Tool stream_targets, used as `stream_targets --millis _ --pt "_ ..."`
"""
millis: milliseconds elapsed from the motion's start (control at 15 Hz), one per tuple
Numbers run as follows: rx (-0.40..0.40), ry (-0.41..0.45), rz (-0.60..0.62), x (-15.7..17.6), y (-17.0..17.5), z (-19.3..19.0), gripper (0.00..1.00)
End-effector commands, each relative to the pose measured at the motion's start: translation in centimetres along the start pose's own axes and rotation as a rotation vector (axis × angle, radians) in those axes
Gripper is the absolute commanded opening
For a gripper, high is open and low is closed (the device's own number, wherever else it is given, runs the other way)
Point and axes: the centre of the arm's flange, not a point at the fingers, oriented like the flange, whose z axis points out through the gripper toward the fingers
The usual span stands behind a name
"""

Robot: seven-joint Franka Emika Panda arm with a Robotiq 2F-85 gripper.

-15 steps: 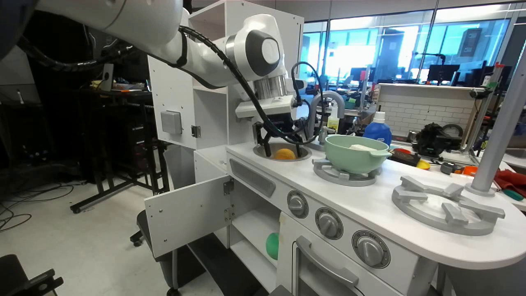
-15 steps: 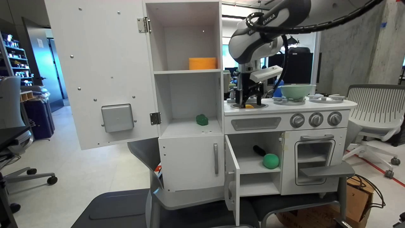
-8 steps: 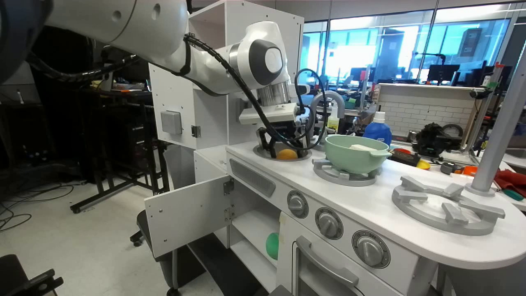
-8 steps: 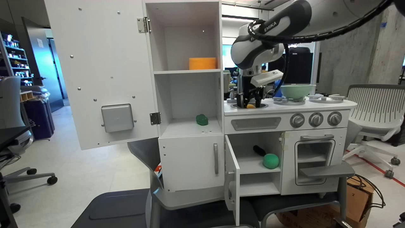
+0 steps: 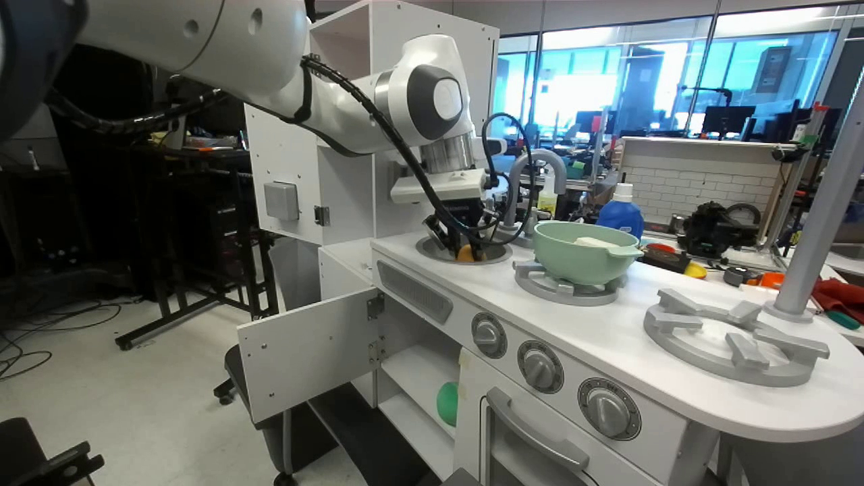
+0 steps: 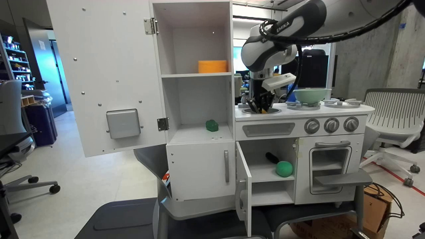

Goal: Open the bottom cabinet and put the green and yellow balls in the cabinet

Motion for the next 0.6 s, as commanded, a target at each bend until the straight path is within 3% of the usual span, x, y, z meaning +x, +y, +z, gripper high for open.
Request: stream_targets --millis 0,267,533 --pt "0.042 -0.015 -0.046 4.7 0.1 -2.7 0.02" --pt "0.058 -0.026 -0.123 1.4 -1.6 -8.7 0.04" --pt "0.083 -0.134 -0.254 -1.7 -3.2 -13.9 0.05"
